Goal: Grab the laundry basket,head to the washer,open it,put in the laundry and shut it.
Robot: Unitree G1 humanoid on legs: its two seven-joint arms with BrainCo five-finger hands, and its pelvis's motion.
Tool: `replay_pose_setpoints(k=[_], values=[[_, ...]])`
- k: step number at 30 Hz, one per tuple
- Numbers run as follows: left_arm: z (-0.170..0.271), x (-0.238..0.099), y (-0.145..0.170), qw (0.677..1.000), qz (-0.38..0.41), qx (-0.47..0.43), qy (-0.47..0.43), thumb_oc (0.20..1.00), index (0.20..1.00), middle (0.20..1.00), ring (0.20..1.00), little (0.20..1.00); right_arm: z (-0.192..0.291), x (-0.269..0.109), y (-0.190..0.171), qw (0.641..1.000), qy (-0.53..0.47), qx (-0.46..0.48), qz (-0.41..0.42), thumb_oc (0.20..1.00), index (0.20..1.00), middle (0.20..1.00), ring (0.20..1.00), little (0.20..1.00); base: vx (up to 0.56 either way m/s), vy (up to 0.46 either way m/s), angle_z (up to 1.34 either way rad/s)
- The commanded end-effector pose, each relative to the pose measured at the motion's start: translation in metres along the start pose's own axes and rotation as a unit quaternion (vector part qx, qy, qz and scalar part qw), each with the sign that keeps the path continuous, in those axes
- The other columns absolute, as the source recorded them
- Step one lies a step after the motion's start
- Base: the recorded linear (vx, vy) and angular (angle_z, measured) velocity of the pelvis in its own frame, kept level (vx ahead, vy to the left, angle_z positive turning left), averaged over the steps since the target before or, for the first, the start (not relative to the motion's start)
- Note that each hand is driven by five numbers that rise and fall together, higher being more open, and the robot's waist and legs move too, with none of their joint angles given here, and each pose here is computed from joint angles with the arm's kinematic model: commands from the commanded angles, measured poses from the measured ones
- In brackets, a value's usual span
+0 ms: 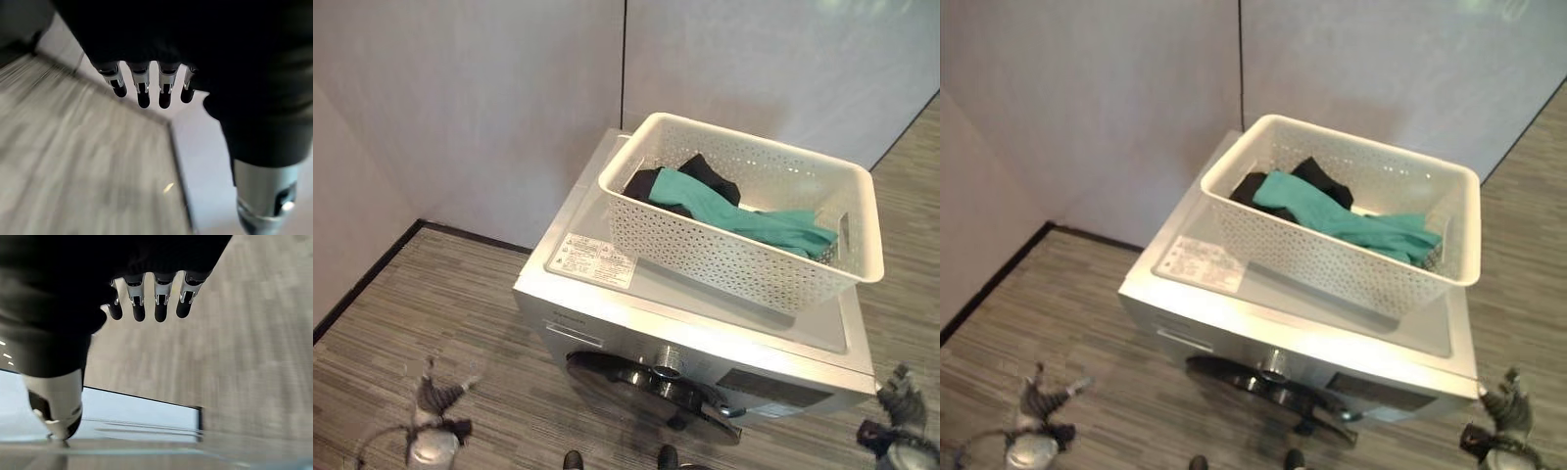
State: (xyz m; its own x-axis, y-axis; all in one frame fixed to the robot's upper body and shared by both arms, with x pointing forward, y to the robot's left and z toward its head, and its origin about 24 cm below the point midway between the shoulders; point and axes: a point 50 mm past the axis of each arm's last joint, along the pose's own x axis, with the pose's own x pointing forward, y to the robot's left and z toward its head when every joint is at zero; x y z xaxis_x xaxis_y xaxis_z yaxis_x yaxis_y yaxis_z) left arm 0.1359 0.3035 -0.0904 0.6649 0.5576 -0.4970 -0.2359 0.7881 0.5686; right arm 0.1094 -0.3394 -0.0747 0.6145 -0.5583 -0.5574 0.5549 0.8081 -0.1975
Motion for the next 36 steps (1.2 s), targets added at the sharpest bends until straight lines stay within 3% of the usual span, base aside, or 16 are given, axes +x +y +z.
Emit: replay_pose_setpoints(k=[1,3,5,9,17,19,23,26,28,31,35,36], values=[[0.023,0.015,-0.017,0.999,-0.021,0.012,-0.024,1.000,1.000,1.000,1.000,1.000,-0.043,0.002,0.029,0.992,0.105,-0.034,0.066,1.000,1.000,1.000,1.000,1.000,-0.03,-0.023,-0.04],[0.019,0.015,-0.023,0.999,-0.030,0.024,-0.011,1.000,1.000,1.000,1.000,1.000,-0.060,-0.002,0.030,0.986,0.146,-0.045,0.067,1.000,1.000,1.000,1.000,1.000,-0.04,-0.029,-0.01],[0.010,0.012,-0.044,0.994,-0.079,0.079,0.012,1.000,1.000,1.000,1.000,1.000,-0.113,-0.027,0.025,0.954,0.287,-0.070,0.048,1.000,1.000,1.000,1.000,1.000,-0.04,-0.032,0.02],[0.002,0.007,-0.056,0.990,-0.106,0.092,0.030,1.000,1.000,1.000,1.000,1.000,-0.128,-0.039,0.027,0.938,0.334,-0.084,0.045,1.000,1.000,1.000,1.000,1.000,0.00,0.004,0.08],[-0.014,-0.007,-0.081,0.980,-0.162,0.076,0.084,1.000,1.000,1.000,1.000,1.000,-0.126,-0.039,0.072,0.921,0.322,-0.167,0.141,1.000,1.000,1.000,1.000,1.000,-0.01,-0.003,0.04],[-0.022,-0.020,-0.101,0.967,-0.212,0.097,0.100,1.000,1.000,1.000,1.000,1.000,-0.130,-0.042,0.078,0.888,0.324,-0.277,0.173,1.000,1.000,1.000,1.000,1.000,0.00,-0.035,0.18],[-0.008,-0.024,-0.123,0.955,-0.258,0.113,0.090,1.000,1.000,1.000,1.000,1.000,-0.107,-0.026,0.105,0.875,0.251,-0.354,0.215,1.000,1.000,1.000,1.000,1.000,-0.12,-0.032,0.05],[0.015,-0.020,-0.133,0.951,-0.271,0.138,0.044,1.000,1.000,1.000,1.000,1.000,-0.098,-0.019,0.103,0.885,0.237,-0.346,0.203,1.000,1.000,1.000,1.000,1.000,-0.29,0.003,0.18],[0.040,-0.020,-0.147,0.944,-0.294,0.150,-0.004,1.000,1.000,1.000,1.000,1.000,-0.098,-0.017,0.088,0.896,0.254,-0.320,0.175,1.000,1.000,1.000,1.000,1.000,-0.41,0.104,0.63],[0.044,-0.025,-0.154,0.938,-0.312,0.150,-0.021,1.000,1.000,1.000,1.000,1.000,-0.111,-0.024,0.064,0.895,0.292,-0.305,0.143,1.000,1.000,1.000,1.000,1.000,-0.22,0.204,0.34],[0.042,-0.034,-0.165,0.940,-0.337,0.055,0.023,1.000,1.000,1.000,1.000,1.000,-0.120,-0.031,0.054,0.893,0.311,-0.296,0.131,1.000,1.000,1.000,1.000,1.000,-0.18,0.374,0.10],[0.052,-0.033,-0.169,0.941,-0.316,-0.094,0.072,1.000,1.000,1.000,1.000,1.000,-0.134,-0.044,0.042,0.889,0.352,-0.271,0.110,1.000,1.000,1.000,1.000,1.000,-0.20,0.456,-0.17]])
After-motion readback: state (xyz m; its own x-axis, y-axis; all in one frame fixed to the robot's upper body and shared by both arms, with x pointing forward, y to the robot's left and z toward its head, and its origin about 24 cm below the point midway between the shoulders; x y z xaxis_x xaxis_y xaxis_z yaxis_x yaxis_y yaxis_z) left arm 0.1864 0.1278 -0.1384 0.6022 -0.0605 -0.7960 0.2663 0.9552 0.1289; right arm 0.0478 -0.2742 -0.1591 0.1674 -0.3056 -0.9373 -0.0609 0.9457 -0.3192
